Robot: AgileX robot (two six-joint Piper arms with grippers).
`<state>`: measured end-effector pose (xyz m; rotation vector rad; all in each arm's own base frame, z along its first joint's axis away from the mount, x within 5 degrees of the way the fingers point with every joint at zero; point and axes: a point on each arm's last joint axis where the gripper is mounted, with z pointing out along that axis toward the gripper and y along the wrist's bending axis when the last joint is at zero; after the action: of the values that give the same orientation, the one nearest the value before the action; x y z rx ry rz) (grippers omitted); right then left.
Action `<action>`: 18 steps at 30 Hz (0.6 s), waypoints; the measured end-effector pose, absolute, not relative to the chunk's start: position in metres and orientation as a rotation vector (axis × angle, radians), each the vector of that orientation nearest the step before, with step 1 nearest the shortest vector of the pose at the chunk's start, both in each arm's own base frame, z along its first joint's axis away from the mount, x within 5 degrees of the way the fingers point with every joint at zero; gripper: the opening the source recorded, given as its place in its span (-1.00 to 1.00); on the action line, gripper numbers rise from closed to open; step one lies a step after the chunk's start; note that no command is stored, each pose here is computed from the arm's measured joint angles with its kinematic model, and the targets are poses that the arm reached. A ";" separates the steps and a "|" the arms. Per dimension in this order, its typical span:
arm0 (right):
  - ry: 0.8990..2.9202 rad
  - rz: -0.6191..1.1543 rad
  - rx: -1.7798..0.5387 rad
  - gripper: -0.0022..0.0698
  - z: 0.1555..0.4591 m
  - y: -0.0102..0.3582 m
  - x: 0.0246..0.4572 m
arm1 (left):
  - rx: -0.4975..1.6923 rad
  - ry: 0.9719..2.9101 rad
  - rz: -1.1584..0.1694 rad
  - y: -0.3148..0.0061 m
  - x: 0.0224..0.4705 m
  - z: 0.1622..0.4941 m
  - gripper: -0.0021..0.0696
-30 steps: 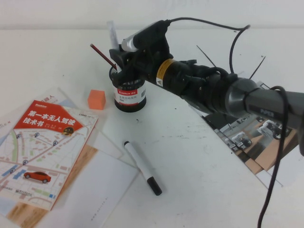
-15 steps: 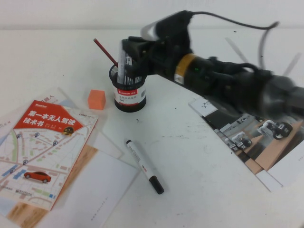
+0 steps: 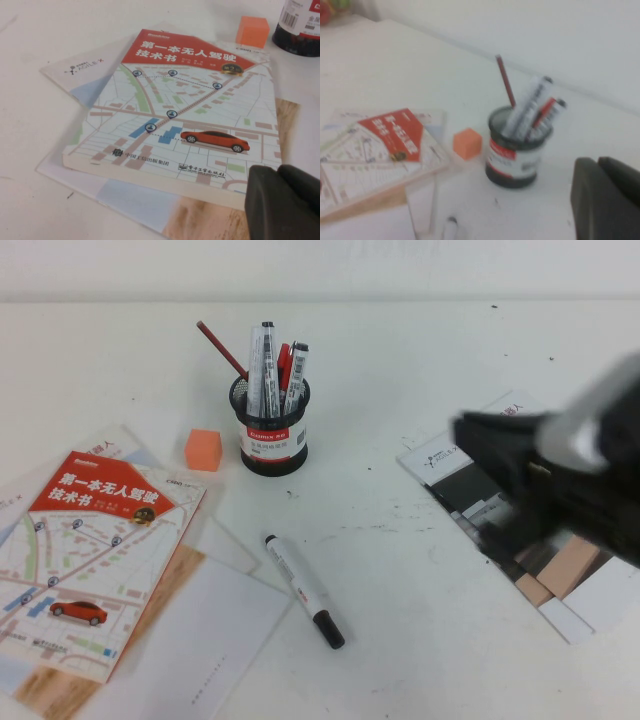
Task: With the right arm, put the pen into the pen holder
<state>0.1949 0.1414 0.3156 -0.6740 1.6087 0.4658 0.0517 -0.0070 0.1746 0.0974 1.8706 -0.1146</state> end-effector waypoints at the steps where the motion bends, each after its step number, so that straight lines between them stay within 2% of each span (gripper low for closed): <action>1: 1.625 0.457 -0.656 -0.99 0.314 0.134 0.186 | 0.097 1.871 -0.115 -0.007 0.052 0.175 -0.94; 8: 1.753 0.407 -0.517 -0.99 0.297 0.094 0.144 | 0.097 1.871 -0.115 -0.007 0.052 0.175 -0.94; 15: 1.977 0.332 -0.395 -0.99 0.269 0.070 0.128 | 0.097 1.871 -0.115 -0.007 0.052 0.175 -0.94; 18: 1.963 0.297 -0.315 -0.99 0.262 0.054 0.118 | 0.097 1.871 -0.115 -0.007 0.052 0.175 -0.94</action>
<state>0.1185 0.0538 0.2616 -0.3146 1.9630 0.2974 0.0517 -0.0070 0.1746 0.0974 1.8706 -0.1146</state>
